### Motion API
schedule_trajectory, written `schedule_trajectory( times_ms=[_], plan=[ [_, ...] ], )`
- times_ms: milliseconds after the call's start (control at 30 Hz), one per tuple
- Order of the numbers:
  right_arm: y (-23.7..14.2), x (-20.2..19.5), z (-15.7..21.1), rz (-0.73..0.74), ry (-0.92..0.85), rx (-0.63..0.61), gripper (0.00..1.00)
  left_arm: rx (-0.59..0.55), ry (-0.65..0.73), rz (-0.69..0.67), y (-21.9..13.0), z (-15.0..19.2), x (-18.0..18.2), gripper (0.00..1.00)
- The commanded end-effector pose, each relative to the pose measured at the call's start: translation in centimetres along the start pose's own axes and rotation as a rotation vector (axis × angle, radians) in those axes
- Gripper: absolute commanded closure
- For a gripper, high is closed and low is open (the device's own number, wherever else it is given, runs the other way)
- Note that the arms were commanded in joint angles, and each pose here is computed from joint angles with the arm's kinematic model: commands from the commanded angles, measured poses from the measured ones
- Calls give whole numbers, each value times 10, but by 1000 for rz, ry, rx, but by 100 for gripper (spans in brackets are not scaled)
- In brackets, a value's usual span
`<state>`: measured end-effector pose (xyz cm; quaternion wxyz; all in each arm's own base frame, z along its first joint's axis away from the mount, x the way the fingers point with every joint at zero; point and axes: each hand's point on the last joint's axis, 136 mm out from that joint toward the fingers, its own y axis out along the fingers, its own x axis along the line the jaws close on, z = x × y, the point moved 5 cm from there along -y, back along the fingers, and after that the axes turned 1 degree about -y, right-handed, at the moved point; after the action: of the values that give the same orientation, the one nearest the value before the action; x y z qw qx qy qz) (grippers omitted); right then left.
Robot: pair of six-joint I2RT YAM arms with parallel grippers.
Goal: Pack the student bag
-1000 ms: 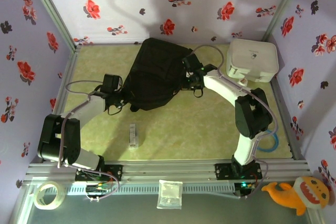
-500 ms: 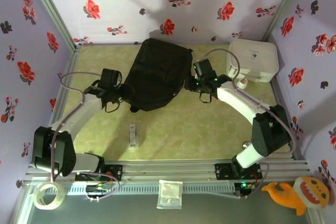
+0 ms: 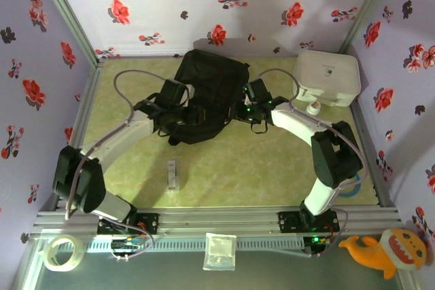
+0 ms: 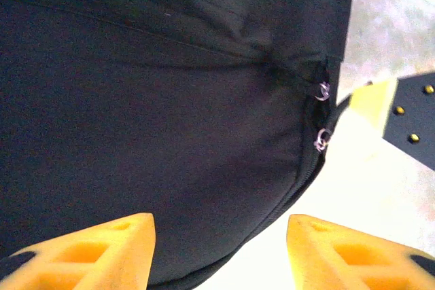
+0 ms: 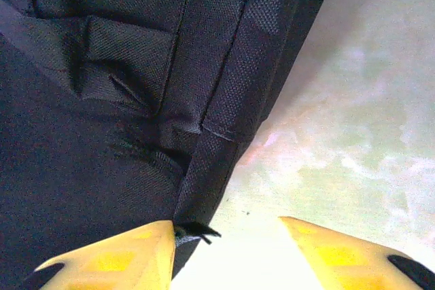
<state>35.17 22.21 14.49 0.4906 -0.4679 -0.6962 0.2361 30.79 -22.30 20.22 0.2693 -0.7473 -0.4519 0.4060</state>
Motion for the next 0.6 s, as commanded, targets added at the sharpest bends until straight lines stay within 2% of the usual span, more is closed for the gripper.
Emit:
schedule_trajectory(
  times_ms=[0,233,567],
  plan=[
    [-3,14,-17,-54,-14,-38,61,69,135,32,12,5,-17,46],
    [0,17,-17,-70,-21,-28,76,152,221,76,34,16,-36,46],
    [2,18,-21,-65,-55,-39,98,250,266,98,61,29,-39,45]
  ],
)
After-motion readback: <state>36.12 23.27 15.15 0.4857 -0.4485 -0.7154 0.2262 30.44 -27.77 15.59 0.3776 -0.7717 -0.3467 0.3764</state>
